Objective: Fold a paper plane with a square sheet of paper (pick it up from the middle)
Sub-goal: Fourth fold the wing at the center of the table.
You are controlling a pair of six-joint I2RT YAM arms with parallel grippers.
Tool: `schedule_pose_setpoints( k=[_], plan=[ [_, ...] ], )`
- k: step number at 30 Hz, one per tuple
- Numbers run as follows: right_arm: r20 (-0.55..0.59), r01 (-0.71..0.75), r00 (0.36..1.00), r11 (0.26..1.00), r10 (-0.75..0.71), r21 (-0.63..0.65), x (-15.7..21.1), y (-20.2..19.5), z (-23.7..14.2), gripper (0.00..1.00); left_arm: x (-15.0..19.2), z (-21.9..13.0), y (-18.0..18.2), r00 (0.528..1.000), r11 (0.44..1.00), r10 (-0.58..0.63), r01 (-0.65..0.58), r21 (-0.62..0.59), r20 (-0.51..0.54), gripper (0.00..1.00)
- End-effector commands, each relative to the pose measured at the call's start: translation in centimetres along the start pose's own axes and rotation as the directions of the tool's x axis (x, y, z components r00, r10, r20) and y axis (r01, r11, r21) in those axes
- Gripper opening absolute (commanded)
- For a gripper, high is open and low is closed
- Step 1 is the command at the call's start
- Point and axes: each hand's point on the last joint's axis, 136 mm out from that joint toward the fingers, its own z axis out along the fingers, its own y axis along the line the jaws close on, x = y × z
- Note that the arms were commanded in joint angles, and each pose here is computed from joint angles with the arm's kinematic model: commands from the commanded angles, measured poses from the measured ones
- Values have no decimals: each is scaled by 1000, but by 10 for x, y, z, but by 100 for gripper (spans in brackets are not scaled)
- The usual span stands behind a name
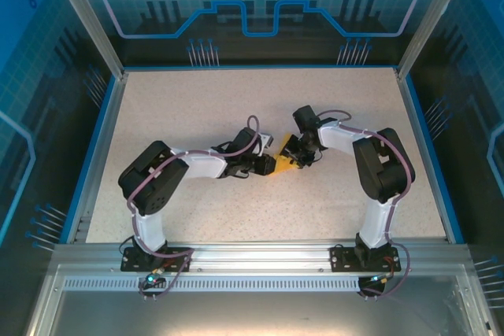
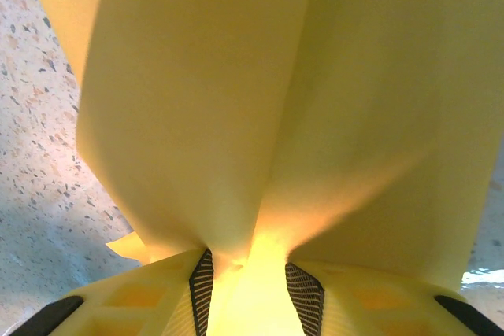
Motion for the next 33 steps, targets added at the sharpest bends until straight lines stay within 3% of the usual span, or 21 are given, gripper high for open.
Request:
schedule_pose_setpoints(
  k=[1, 8, 24, 33],
  plan=[
    [-59, -40, 996, 920, 68, 391, 28, -106, 38, 39, -10, -10, -27, 995, 983, -92, 86, 165, 31, 20],
    [-64, -40, 995, 920, 70, 389, 29, -107, 39, 39, -11, -1, -34, 990, 963, -139, 130, 236, 21, 12],
    [-63, -45, 995, 923, 75, 382, 30, -107, 39, 39, -1, 19, -1, 991, 989, -133, 133, 71, -4, 10],
    [-67, -40, 995, 924, 71, 381, 30, -107, 40, 39, 5, 21, 1, 992, 989, -127, 128, 68, -24, 10]
  ],
)
